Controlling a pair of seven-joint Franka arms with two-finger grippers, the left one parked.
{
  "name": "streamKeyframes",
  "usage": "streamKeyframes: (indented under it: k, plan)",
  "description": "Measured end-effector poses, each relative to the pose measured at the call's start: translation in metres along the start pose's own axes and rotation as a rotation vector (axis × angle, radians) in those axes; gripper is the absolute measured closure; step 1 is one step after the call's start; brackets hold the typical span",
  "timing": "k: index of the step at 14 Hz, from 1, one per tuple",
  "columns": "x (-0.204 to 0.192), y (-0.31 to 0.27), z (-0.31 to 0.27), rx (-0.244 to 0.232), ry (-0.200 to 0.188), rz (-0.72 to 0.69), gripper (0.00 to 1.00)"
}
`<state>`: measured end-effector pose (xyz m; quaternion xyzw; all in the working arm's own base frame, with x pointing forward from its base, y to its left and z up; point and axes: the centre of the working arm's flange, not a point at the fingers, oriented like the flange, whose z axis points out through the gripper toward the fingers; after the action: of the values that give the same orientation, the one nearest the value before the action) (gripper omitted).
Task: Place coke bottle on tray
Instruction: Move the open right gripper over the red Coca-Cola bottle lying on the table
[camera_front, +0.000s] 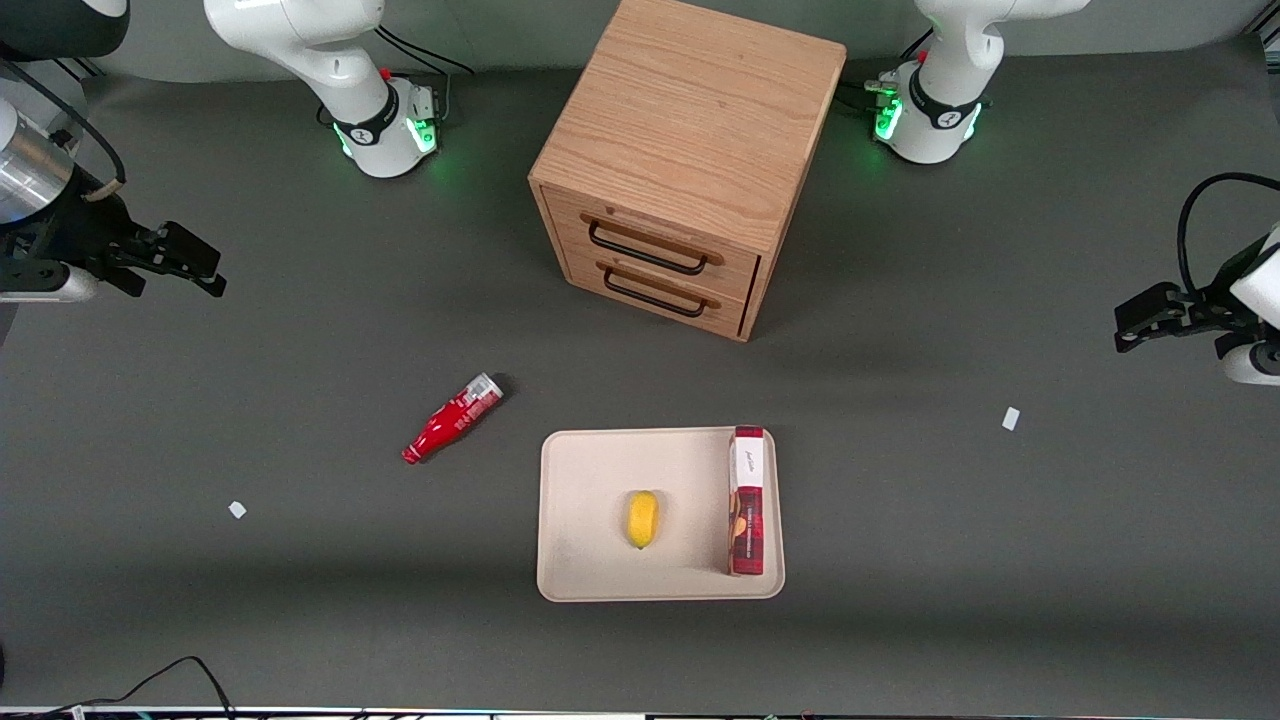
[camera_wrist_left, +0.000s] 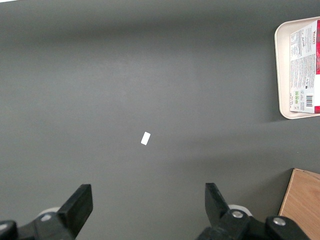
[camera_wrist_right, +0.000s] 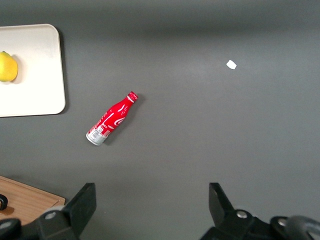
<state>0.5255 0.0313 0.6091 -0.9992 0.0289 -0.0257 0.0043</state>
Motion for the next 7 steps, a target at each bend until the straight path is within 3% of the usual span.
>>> streamKeyframes:
  k: [7]
  plan:
    - [-0.0003,-0.0005,0.0018,-0.002,-0.011,0.024,0.0]
